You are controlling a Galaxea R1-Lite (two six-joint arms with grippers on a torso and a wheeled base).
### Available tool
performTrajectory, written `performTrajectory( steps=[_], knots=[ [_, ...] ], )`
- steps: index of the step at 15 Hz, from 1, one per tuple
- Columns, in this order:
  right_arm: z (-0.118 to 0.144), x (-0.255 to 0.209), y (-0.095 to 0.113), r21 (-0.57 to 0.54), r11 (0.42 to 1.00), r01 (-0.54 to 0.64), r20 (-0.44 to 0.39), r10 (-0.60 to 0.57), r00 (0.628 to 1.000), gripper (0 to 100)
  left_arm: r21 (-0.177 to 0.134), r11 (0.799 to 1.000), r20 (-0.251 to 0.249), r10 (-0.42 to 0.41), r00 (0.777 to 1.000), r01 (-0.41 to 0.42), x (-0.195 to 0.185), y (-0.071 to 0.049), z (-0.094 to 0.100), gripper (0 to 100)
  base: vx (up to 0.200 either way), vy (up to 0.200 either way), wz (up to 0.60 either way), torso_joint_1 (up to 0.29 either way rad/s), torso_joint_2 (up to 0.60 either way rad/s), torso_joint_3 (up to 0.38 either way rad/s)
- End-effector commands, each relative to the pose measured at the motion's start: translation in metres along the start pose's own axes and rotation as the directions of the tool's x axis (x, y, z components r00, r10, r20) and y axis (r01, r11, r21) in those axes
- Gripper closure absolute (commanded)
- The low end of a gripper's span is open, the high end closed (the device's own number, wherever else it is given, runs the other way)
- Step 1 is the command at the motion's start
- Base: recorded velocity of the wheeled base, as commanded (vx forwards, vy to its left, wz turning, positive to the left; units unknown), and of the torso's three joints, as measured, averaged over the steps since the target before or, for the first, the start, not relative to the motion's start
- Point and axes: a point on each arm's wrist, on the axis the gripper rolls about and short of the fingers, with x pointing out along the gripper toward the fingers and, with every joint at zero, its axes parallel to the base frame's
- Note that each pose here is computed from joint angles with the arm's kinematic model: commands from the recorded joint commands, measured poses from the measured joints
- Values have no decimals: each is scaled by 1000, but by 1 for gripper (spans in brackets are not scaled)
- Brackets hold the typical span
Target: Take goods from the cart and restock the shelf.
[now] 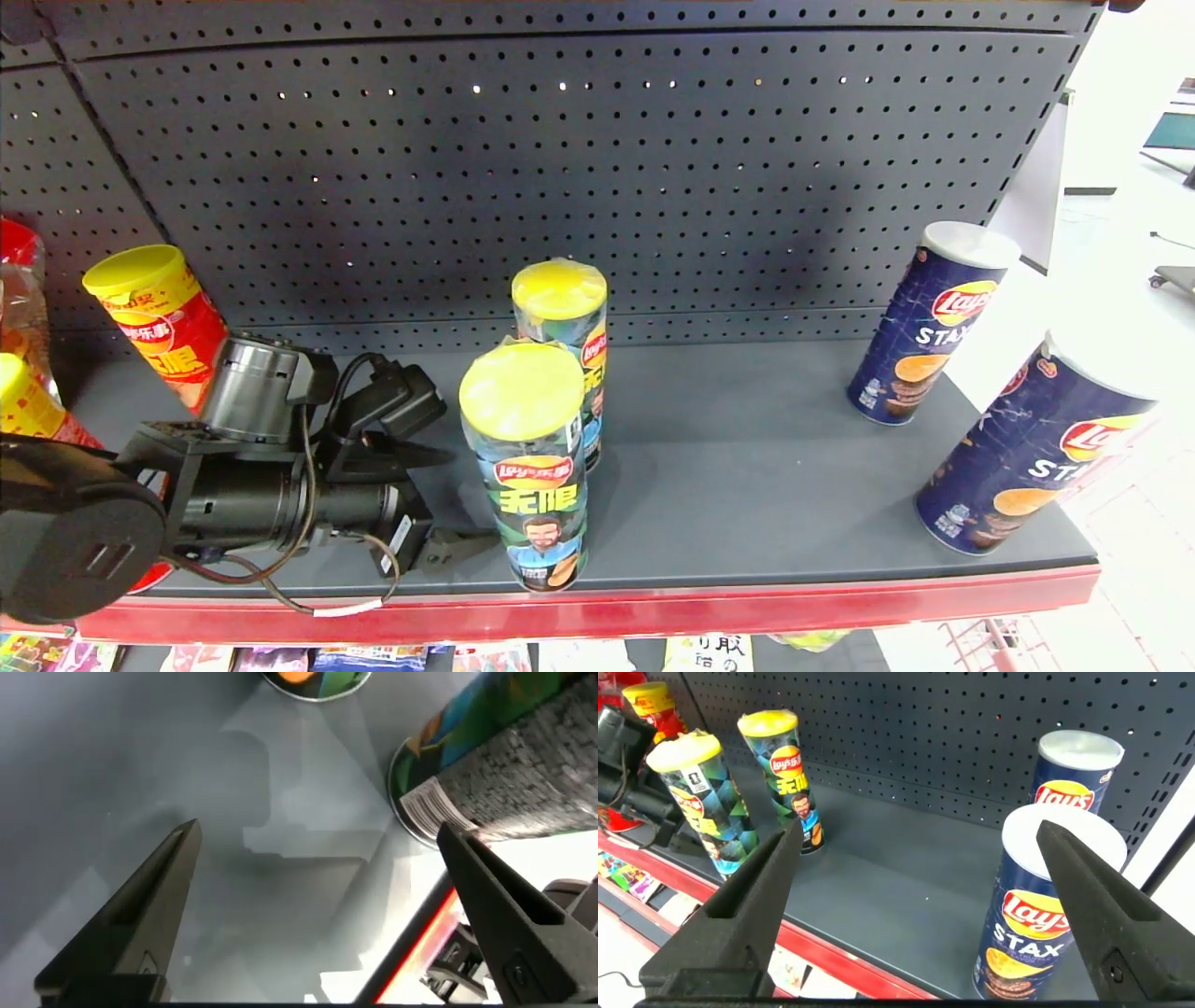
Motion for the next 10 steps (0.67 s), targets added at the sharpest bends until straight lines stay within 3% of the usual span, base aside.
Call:
performTrajectory(
  steps=[1, 6, 8, 10],
  knots=[
    [0, 1, 0, 0, 1000, 0, -5, 0, 1000, 0, 2, 1000, 3, 0, 1000, 0, 3, 2, 2, 0, 0, 0, 0, 0, 0, 0],
    [-2, 1, 0, 1, 1000, -1, -14, 1, 1000, 0, 0, 1000, 6, 3, 1000, -3, -2, 0, 1, 0, 0, 0, 0, 0, 0, 0],
    [-5, 0, 0, 14, 1000, -1, -19, 1, 1000, 0, -2, 1000, 26, 14, 1000, -14, -22, -10, -5, 0, 0, 0, 0, 0, 0, 0],
    [-11, 0, 0, 18, 1000, 6, -37, -5, 999, 0, -41, 995, 111, 92, 989, -88, -74, -38, -21, 0, 0, 0, 0, 0, 0, 0]
  ],
)
